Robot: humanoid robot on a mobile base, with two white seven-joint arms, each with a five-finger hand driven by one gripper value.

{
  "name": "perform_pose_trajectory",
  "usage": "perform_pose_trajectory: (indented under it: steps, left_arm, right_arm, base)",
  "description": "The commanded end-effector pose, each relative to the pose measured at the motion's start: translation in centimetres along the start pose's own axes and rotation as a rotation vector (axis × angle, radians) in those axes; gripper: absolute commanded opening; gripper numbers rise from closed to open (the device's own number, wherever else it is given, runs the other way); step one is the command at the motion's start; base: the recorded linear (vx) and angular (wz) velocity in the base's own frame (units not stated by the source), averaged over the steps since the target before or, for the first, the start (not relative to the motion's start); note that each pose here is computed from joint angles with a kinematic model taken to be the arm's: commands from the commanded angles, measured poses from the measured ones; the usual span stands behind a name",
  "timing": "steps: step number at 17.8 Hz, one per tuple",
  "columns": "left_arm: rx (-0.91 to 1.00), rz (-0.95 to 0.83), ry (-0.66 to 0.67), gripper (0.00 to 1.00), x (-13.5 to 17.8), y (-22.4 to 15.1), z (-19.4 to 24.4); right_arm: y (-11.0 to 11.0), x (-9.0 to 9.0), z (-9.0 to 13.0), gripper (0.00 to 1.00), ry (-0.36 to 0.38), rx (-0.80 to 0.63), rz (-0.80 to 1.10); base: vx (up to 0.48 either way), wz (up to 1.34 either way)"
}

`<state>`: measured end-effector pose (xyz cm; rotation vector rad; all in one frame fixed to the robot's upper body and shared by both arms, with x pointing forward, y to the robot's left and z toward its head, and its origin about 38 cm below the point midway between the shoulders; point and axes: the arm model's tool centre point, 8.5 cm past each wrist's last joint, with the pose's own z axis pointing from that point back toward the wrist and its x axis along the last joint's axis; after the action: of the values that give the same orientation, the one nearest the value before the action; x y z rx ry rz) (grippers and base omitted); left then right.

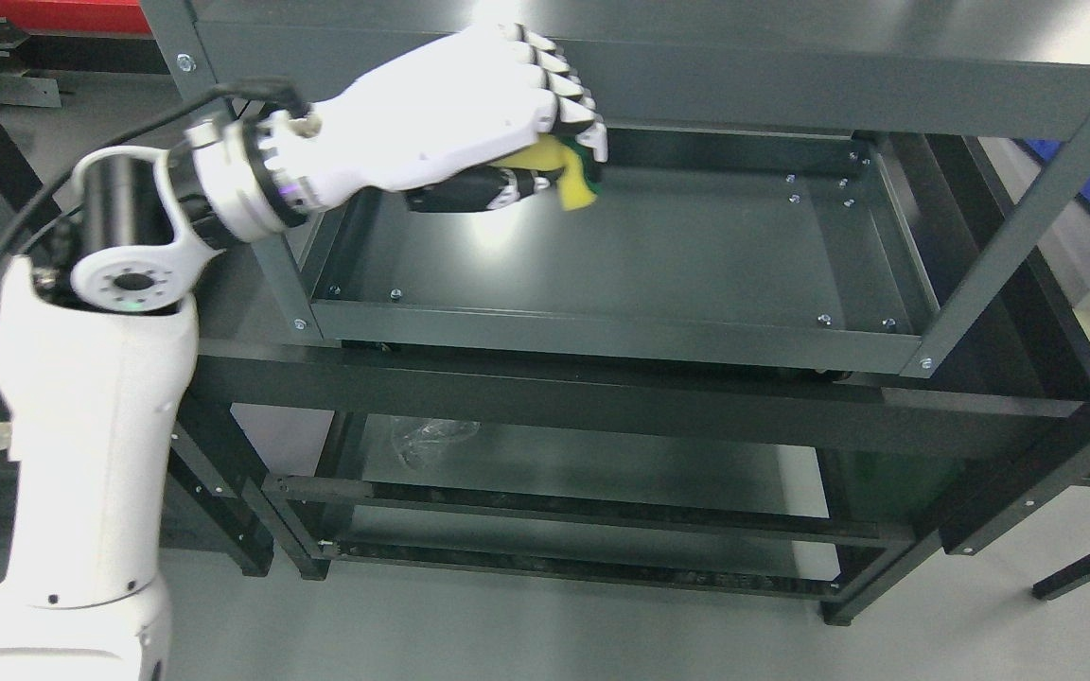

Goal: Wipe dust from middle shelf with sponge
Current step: 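Wipe the sponge along the shelf surface toward the left arm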

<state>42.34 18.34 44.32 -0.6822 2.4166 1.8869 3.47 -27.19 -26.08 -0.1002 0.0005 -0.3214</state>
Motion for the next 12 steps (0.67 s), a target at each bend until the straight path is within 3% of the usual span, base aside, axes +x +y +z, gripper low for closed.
perform_pose_trajectory:
  steps: [1,4,8,12]
  left_arm:
    - [-0.004,-0.119,0.255,0.00,-0.5,10.2,19.4]
    - [0.015,-0.110,0.315,0.01,0.0,10.9,22.6]
    - [0.008,-0.089,0.294,0.01,-0.1,10.0,21.8]
    - [-0.018,-0.059,0.174,0.00,-0.9,5.8,14.4]
  right_arm:
    - [-1.0,0.9,0.0,1.00,-0.022,-0.014,-0.002]
    - [-1.0,0.9,0.0,1.00,-0.022,-0.014,-0.002]
    - [-1.0,1.0,0.0,1.00,-0.024,-0.014,-0.002]
    - [-1.0,0.9,0.0,1.00,-0.022,-0.014,-0.002]
  base:
    - [0.000,0.00]
    - [0.000,0.00]
    - [0.000,0.00]
    - [0.000,0.00]
